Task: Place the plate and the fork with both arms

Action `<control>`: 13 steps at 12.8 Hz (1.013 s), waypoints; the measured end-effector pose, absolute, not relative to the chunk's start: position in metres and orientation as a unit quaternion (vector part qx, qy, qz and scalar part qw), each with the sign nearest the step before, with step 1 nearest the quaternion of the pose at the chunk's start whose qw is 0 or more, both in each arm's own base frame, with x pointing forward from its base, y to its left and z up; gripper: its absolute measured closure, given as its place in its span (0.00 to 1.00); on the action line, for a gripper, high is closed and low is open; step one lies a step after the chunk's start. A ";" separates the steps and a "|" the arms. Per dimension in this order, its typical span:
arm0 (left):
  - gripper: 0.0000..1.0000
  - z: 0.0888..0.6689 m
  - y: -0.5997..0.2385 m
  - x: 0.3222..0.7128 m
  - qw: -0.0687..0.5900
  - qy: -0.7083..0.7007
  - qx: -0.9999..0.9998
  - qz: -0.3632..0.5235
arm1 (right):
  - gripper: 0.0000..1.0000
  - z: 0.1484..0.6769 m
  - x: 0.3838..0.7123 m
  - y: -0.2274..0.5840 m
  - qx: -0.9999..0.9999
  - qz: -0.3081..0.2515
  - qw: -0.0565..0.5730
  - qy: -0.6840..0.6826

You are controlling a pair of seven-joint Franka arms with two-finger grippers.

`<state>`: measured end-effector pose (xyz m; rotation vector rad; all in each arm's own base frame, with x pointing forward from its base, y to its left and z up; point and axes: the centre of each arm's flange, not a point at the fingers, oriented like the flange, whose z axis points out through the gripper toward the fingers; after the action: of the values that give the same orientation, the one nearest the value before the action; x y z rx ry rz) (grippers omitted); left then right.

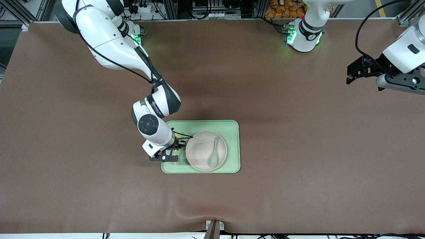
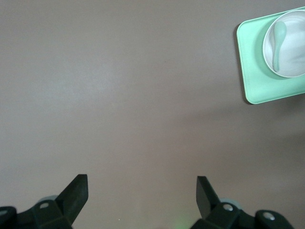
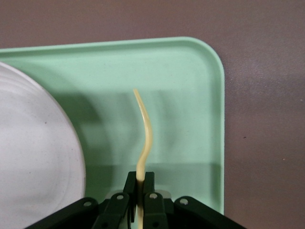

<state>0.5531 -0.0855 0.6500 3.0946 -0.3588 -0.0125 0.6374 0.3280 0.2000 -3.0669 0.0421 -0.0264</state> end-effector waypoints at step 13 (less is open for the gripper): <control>0.00 0.648 -0.083 0.558 0.014 -0.112 0.994 0.005 | 0.16 0.223 0.644 0.311 -1.000 -0.008 0.024 0.005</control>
<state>0.5579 -0.0830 0.6481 3.0943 -0.3494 0.0155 0.6441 0.3110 0.2230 -3.0926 0.0142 -0.0245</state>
